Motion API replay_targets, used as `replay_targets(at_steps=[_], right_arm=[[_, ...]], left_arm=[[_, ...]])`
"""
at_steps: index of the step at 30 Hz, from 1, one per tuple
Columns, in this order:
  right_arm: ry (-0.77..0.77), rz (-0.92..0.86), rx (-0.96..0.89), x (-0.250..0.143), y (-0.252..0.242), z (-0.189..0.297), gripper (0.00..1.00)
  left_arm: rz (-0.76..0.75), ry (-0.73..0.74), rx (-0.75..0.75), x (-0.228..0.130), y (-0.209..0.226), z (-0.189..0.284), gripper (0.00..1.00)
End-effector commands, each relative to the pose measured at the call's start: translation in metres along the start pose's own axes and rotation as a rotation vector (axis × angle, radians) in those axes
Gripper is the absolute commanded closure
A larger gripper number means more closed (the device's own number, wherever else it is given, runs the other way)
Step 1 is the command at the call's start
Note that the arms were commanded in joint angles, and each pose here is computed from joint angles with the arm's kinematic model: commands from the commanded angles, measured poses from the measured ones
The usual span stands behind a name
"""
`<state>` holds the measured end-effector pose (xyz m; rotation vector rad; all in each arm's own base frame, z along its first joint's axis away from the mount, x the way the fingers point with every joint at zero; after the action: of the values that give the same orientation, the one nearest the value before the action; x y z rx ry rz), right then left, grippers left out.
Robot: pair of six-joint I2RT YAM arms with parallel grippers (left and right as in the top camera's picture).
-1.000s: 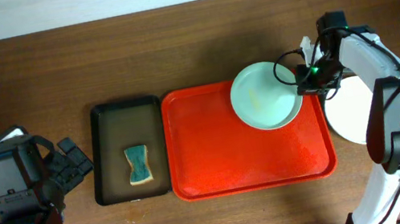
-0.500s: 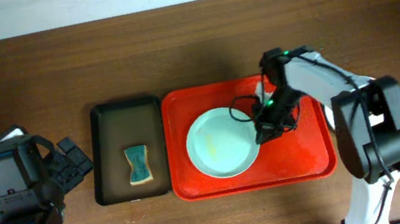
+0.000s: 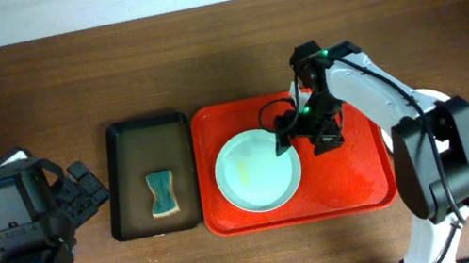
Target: Clean dirty plates on tray and stack at the side
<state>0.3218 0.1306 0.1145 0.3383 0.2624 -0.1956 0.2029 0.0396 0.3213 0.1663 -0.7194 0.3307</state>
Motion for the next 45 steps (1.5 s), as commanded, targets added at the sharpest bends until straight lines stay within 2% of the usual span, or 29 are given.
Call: replay_targets(at_steps=[1, 2, 4, 6, 8, 10, 12, 13, 14, 15, 16, 23, 25, 27, 29, 30, 32, 33, 34, 35, 37, 40, 45], right_arm=[[-0.084, 0.039, -0.012, 0.001, 0.004, 0.021, 0.30], [-0.096, 0.044, -0.007, 0.004, 0.005, 0.020, 0.01], [-0.129, 0.086, 0.003, 0.011, 0.007, 0.020, 0.00], [-0.145, 0.080, -0.042, 0.012, 0.002, 0.019, 0.51], [-0.149, 0.077, -0.068, 0.013, -0.004, 0.012, 0.54], [-0.141, 0.074, -0.074, 0.011, -0.008, 0.004, 0.46], [-0.143, 0.087, -0.074, 0.011, -0.009, -0.009, 0.45], [-0.146, 0.104, -0.074, 0.010, -0.009, -0.020, 0.49], [-0.149, 0.113, -0.074, 0.009, -0.008, -0.025, 0.74], [-0.150, 0.117, -0.073, 0.009, -0.008, -0.028, 0.83], [-0.147, 0.123, -0.075, 0.007, -0.007, -0.030, 0.85], [-0.125, 0.137, -0.091, 0.000, -0.006, -0.038, 0.85], [-0.123, 0.137, -0.092, -0.001, -0.006, -0.038, 0.76], [-0.140, 0.137, -0.085, 0.003, -0.006, -0.036, 0.77], [-0.161, 0.125, -0.056, 0.010, -0.002, -0.020, 0.75], [-0.193, 0.103, -0.044, 0.018, -0.004, 0.006, 0.74], [-0.255, 0.051, -0.046, 0.034, -0.021, 0.049, 0.64], [-0.276, 0.036, -0.039, 0.040, -0.031, 0.061, 0.51], [-0.304, 0.018, -0.043, 0.049, -0.051, 0.074, 0.43], [-0.320, 0.025, -0.057, 0.055, -0.071, 0.080, 0.41], [-0.349, 0.028, -0.112, 0.063, -0.105, 0.087, 0.44], [-0.405, 0.005, -0.134, 0.073, -0.137, 0.094, 0.55], [-0.474, -0.018, -0.127, 0.086, -0.154, 0.088, 0.58]], left_arm=[[0.021, -0.019, 0.010, 0.004, 0.002, 0.004, 0.01], [0.021, -0.019, 0.010, 0.004, 0.002, 0.004, 0.01], [0.021, -0.019, 0.010, 0.004, 0.002, 0.004, 0.01], [0.021, -0.019, 0.010, 0.004, 0.002, 0.004, 0.01], [0.021, -0.019, 0.010, 0.004, 0.002, 0.004, 0.01], [0.021, -0.019, 0.010, 0.004, 0.002, 0.004, 0.01], [0.021, -0.019, 0.010, 0.004, 0.002, 0.004, 0.01], [0.021, -0.019, 0.010, 0.004, 0.002, 0.004, 0.01], [0.021, -0.019, 0.010, 0.004, 0.002, 0.004, 0.01], [0.021, -0.019, 0.010, 0.004, 0.002, 0.004, 0.01], [0.021, -0.019, 0.010, 0.004, 0.002, 0.004, 0.01], [0.021, -0.019, 0.010, 0.004, 0.002, 0.004, 0.01], [0.021, -0.018, 0.010, 0.003, 0.002, 0.004, 0.01], [0.020, -0.016, 0.010, 0.003, 0.002, 0.004, 0.01], [0.020, -0.016, 0.010, 0.003, 0.002, 0.004, 0.01], [0.020, -0.016, 0.010, 0.003, 0.002, 0.004, 0.01], [0.020, -0.016, 0.010, 0.003, 0.002, 0.004, 0.01], [0.020, -0.016, 0.011, 0.003, 0.002, 0.004, 0.01], [0.020, -0.016, 0.010, 0.003, 0.002, 0.004, 0.01], [0.020, -0.016, 0.011, 0.003, 0.002, 0.004, 0.01], [0.020, -0.016, 0.010, 0.003, 0.002, 0.004, 0.01], [0.020, -0.016, 0.010, 0.003, 0.002, 0.004, 0.01], [0.020, -0.016, 0.011, 0.003, 0.002, 0.004, 0.01]])
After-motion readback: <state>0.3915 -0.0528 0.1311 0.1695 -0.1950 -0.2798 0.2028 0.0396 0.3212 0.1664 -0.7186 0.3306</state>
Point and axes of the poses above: each gripper's point midway between its finger pads, its own z axis back along the fingers, its own y axis along the line the jaws close on, x = y × z, the point moved 6 cm from there along z, back along the fingers, and after that the axes turned 10 degrees about -z, right-handed, at the moved point
